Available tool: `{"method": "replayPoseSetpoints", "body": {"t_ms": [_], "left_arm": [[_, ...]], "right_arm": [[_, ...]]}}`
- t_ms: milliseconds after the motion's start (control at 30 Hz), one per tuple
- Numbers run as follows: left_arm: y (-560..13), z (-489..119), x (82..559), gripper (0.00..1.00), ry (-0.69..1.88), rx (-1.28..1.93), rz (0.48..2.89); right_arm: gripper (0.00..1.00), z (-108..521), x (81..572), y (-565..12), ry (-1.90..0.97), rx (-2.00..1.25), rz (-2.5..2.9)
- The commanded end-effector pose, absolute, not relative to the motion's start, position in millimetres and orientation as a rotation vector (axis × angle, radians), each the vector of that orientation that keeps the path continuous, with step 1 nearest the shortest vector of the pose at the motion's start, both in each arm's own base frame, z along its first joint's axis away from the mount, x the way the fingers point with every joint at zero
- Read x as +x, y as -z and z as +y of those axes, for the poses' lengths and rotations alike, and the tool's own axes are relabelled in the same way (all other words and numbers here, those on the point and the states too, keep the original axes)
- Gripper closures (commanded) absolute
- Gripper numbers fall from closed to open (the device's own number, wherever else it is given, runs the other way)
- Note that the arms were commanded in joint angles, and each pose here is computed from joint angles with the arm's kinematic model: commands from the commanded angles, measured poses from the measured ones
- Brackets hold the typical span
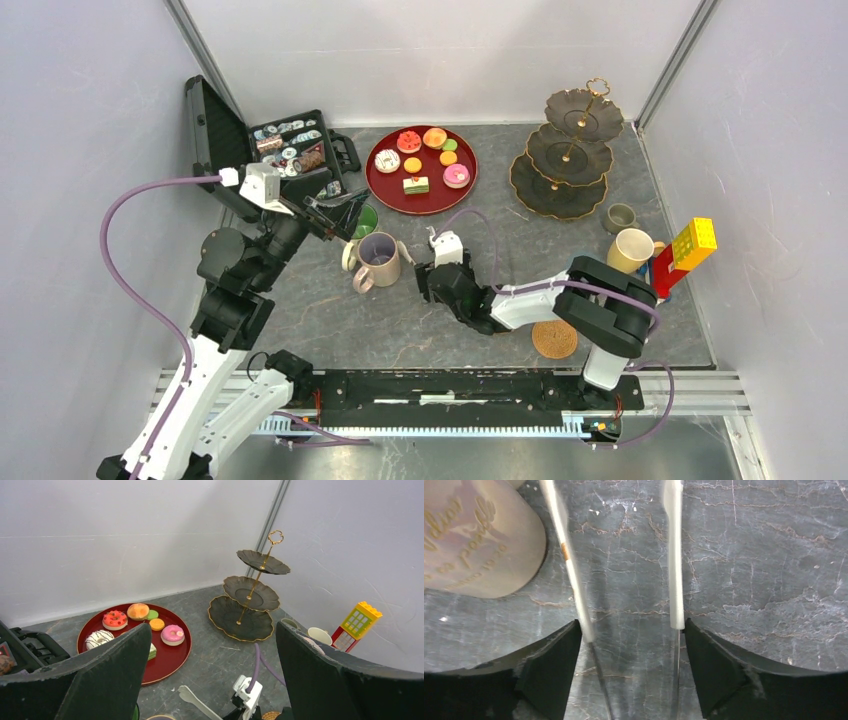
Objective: Serve the afternoon tea
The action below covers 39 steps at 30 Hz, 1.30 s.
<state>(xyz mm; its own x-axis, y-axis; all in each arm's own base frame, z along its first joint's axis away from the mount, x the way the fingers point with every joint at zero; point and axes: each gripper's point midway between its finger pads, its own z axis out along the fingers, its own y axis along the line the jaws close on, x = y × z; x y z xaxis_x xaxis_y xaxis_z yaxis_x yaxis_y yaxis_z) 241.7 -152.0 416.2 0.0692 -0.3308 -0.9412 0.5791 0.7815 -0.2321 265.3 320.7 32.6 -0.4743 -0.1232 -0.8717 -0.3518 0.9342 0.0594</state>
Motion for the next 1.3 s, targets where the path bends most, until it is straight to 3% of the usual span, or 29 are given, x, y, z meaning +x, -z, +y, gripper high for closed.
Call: {"method": "replayPoseSetpoints", "body": {"t_ms": [0,267,467,667,1267], "left_arm": [[-433.2,-148.9,237.7,0.00,0.703,0.206,1.282],[-430.9,-152.7,238.9,0.00,0.723,0.208,1.293],[-428.1,-153.6,241.5,0.00,0.723,0.204,1.302],[-427.6,-153.9,242.1,0.00,0.723,0.204,1.305],[-432.2,-152.5,237.6,0.00,0.726,0.209,1.288]], "right_arm": [[0.03,327.3,269.7,-37.1,-0.314,-0.322,1.982],[0.02,280.8,250.4,-26.5,-0.200,-0.512,1.770],[0.02,301.2,238.1,-13.0,-0.273,-0.743,1.683],[0.02,310.6,244.4,-5.1,-0.307,-0.745,1.679],[0.36,310.5,257.7,-0.8,-0.290,-0.691,1.797]]}}
